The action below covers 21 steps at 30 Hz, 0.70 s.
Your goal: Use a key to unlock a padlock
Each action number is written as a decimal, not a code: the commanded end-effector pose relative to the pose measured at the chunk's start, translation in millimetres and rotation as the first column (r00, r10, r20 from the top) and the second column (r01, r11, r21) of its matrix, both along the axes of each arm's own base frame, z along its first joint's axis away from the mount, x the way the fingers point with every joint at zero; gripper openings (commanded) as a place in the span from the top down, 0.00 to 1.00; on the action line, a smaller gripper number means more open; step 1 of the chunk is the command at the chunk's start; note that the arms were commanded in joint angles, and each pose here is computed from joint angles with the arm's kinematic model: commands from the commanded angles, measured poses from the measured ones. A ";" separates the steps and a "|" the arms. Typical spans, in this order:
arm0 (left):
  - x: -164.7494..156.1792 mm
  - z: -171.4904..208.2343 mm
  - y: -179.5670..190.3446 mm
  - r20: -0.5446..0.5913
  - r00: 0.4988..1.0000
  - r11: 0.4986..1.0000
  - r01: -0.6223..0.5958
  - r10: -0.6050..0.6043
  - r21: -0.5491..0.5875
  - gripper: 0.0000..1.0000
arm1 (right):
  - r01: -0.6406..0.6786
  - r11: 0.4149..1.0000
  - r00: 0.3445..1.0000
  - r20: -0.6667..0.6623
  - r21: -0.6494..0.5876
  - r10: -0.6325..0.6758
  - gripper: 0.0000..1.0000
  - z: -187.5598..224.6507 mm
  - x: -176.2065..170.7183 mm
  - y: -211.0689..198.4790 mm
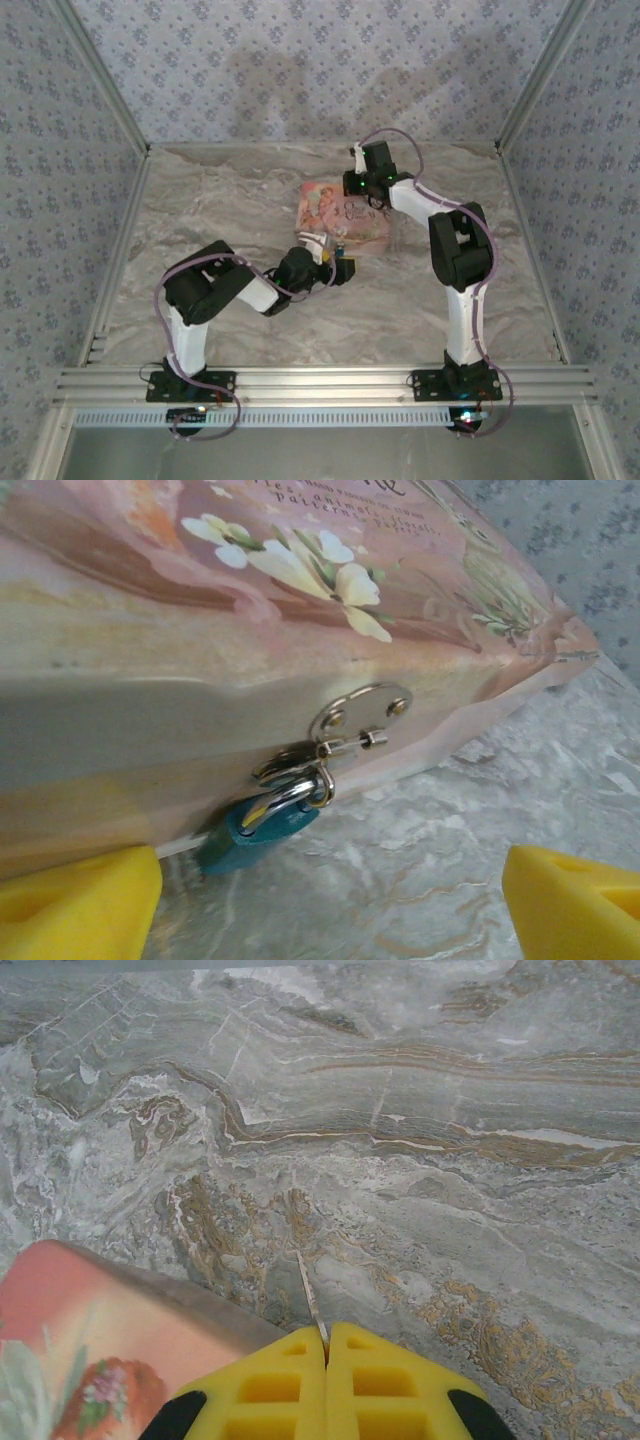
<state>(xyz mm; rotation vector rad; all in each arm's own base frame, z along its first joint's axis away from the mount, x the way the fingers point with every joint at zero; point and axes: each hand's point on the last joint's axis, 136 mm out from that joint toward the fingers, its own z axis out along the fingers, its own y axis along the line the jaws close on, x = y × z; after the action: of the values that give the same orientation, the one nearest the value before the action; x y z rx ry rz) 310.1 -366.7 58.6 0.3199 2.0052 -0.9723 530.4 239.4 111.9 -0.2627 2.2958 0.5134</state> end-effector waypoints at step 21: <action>-5.1 29.0 -32.6 0.002 0.987 0.971 0.157 -0.159 -0.182 0.16 | -0.084 0.995 0.993 -0.083 -0.047 0.080 1.00 -0.1 -34.9 8.4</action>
<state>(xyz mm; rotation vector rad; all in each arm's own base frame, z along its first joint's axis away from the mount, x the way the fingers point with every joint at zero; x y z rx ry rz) 295.1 -391.8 66.6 0.3787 1.9908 -1.2156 527.2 238.1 115.0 -0.2857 2.2942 0.4945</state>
